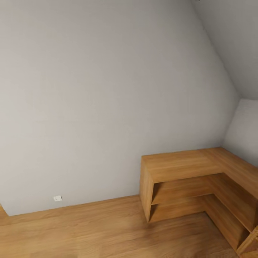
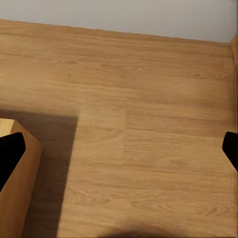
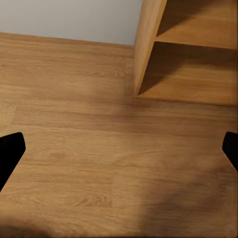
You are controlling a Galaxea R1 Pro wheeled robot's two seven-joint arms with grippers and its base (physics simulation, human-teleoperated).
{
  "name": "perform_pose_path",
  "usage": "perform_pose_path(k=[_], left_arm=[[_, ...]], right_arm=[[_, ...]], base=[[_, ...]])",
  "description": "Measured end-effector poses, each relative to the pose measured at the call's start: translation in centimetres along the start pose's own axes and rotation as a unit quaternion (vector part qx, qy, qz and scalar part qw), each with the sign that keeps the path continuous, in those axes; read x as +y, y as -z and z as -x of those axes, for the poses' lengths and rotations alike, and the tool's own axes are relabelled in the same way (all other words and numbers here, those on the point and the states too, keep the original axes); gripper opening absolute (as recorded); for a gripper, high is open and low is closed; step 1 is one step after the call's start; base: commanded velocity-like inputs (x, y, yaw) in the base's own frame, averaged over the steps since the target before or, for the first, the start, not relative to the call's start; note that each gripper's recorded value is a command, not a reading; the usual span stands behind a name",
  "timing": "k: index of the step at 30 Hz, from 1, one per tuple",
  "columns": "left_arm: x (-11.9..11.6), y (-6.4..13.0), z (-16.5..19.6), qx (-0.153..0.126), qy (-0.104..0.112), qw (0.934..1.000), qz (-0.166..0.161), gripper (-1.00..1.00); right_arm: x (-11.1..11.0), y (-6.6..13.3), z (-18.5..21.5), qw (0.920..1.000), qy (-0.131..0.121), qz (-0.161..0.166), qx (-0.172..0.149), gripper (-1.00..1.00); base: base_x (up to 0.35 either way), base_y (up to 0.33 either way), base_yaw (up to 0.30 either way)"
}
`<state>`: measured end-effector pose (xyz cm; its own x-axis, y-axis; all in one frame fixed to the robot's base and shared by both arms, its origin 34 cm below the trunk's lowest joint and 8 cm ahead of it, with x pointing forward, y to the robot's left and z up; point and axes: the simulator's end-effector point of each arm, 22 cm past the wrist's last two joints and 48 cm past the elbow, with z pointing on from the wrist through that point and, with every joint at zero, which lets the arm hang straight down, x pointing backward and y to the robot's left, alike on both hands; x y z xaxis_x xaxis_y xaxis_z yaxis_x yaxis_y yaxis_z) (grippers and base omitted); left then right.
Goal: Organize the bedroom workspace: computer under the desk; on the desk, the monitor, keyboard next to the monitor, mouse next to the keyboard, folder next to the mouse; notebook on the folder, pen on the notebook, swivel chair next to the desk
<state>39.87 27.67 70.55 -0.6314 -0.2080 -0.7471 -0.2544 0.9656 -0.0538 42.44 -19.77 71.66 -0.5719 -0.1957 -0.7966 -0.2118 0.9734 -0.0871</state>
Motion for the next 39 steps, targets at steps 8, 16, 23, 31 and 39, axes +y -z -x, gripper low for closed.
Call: perform_pose_path(k=[8, 16, 23, 31, 39], left_arm=[[0.0, 0.0, 0.0, 0.000, 0.000, 1.0000, 0.000, 1.00], [0.0, 0.0, 0.0, 0.000, 0.000, 1.0000, 0.000, 1.00], [0.1, 0.0, -0.3, 0.003, 0.000, 1.0000, 0.001, 1.00], [0.2, 0.1, -0.7, 0.008, -0.001, 1.0000, 0.002, 1.00], [0.3, 0.1, -1.1, 0.013, -0.002, 0.9999, 0.003, 1.00]], right_arm=[[0.0, 0.0, 0.0, 1.0000, 0.000, 0.000, 0.000, 1.00], [0.0, 0.0, 0.0, 1.0000, -0.001, 0.000, 0.000, 1.00], [0.1, 0.0, -0.3, 1.0000, -0.001, 0.000, 0.003, 1.00], [0.2, 0.1, -0.7, 1.0000, -0.003, 0.001, 0.009, 1.00], [0.3, 0.1, -1.1, 0.9999, -0.004, 0.002, 0.014, 1.00]], base=[[0.001, 0.000, -0.253], [0.000, 0.000, -0.255], [0.000, 0.000, -0.206], [0.000, 0.000, -0.126], [0.004, 0.000, -0.090]])
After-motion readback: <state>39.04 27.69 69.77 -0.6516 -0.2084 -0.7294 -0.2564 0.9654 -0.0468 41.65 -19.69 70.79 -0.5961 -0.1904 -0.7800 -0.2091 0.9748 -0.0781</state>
